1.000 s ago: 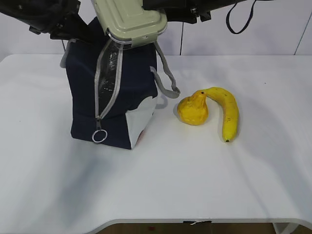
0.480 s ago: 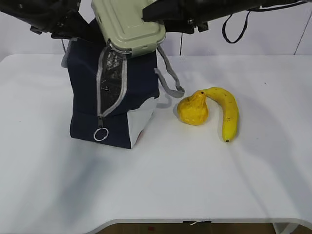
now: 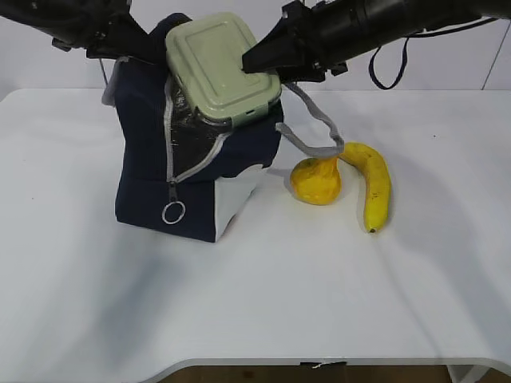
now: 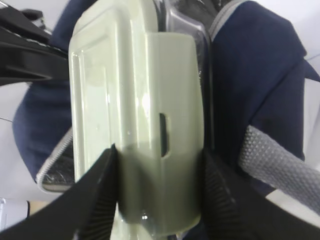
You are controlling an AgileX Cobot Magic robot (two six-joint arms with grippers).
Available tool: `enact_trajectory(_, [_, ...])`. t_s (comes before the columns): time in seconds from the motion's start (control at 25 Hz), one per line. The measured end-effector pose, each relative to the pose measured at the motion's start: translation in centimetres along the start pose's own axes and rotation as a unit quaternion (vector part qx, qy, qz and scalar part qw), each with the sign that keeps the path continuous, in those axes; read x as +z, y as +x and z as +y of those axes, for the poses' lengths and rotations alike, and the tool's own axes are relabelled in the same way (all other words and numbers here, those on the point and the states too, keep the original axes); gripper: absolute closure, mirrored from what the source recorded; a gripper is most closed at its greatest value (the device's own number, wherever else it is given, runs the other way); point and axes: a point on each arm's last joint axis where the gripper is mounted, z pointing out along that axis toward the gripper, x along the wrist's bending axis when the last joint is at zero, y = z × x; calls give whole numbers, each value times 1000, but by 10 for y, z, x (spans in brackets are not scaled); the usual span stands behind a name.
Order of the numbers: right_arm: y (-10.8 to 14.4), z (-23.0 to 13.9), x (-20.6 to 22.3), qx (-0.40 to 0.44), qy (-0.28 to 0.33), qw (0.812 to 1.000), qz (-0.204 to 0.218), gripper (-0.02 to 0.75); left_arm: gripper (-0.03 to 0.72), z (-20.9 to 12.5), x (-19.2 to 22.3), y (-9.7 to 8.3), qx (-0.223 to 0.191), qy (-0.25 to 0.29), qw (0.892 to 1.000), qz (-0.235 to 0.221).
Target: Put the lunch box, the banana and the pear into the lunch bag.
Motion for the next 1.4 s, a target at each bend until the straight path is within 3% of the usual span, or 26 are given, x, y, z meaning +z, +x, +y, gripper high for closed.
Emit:
enact_trajectory(0.72, [-7, -19, 38, 1, 52, 999, -11, 380, 641, 0, 0, -1, 7, -1, 1000, -3])
enact_trajectory(1.4, [-23, -32, 72, 29, 53, 998, -16, 380, 641, 1, -2, -2, 11, -2, 1000, -5])
